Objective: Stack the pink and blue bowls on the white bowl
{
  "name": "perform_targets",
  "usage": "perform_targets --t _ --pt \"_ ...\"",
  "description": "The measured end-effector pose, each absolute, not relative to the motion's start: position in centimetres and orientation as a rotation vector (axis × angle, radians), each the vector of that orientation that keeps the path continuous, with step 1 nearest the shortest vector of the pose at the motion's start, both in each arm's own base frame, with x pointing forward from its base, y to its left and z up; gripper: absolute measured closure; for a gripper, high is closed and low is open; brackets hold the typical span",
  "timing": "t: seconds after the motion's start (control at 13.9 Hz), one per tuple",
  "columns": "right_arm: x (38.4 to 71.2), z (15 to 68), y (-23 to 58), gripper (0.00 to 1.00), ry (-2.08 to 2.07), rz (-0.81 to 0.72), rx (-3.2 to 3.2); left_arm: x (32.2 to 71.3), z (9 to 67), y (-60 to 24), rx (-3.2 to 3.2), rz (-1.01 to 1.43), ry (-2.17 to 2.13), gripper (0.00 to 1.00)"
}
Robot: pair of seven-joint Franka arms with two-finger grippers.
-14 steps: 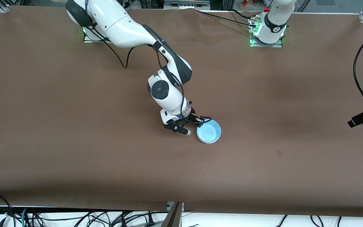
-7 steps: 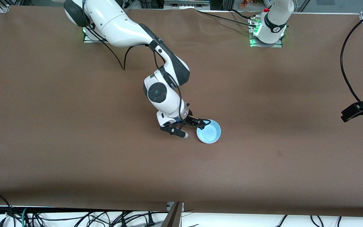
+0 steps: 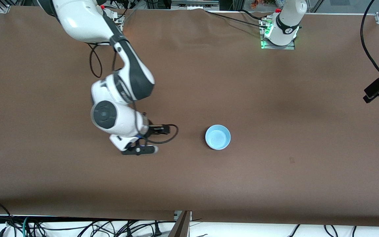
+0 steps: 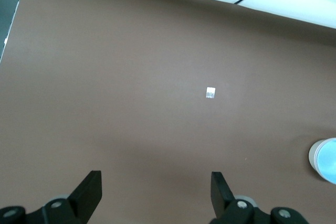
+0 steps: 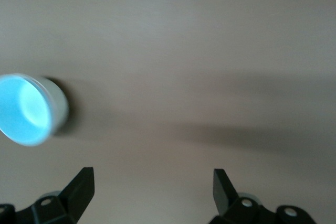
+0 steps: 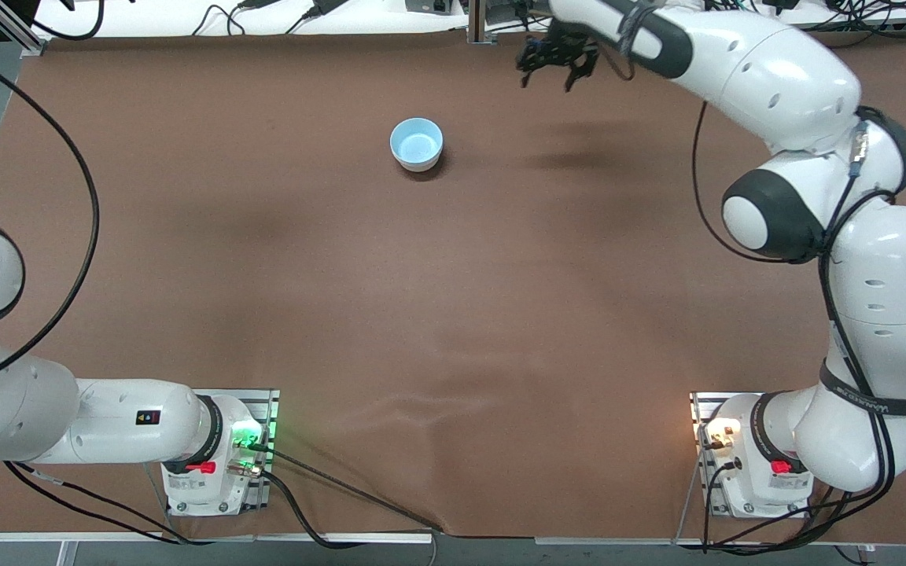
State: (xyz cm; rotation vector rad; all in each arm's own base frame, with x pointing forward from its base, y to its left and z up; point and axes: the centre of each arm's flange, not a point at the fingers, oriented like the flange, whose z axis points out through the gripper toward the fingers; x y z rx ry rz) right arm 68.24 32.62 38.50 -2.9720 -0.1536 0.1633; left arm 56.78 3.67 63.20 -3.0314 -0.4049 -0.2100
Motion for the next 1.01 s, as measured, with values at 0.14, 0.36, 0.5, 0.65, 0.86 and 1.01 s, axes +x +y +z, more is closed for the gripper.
perform_targets --t 0.14,0.36,0.5,0.65,0.86,1.01 --pt "68.4 42.2 27.3 0.00 -0.205 0.195 -3.021 55.5 62.8 4.0 -3.041 -0.206 -0.414 0.07" --pt "66.3 47.9 19.7 0.00 -0.145 0.224 -3.072 55.8 61.7 3.6 -3.098 -0.195 -0.424 0.05" --pt "64.6 52.0 14.4 0.00 -0.087 0.213 -3.121 56.2 61.1 3.1 -3.107 -0.191 -0.402 0.05" --pt "62.9 55.7 9.3 0.00 -0.028 0.175 -3.118 56.5 60.8 2.8 -3.111 -0.191 -0.351 0.05" --pt "60.7 58.0 4.6 0.00 -0.014 0.170 -3.145 56.5 60.7 2.8 -3.118 -0.187 -0.232 0.04" --pt "59.5 59.0 3.0 0.00 -0.052 0.197 -3.155 56.6 60.0 2.8 -3.120 -0.167 -0.134 0.04"
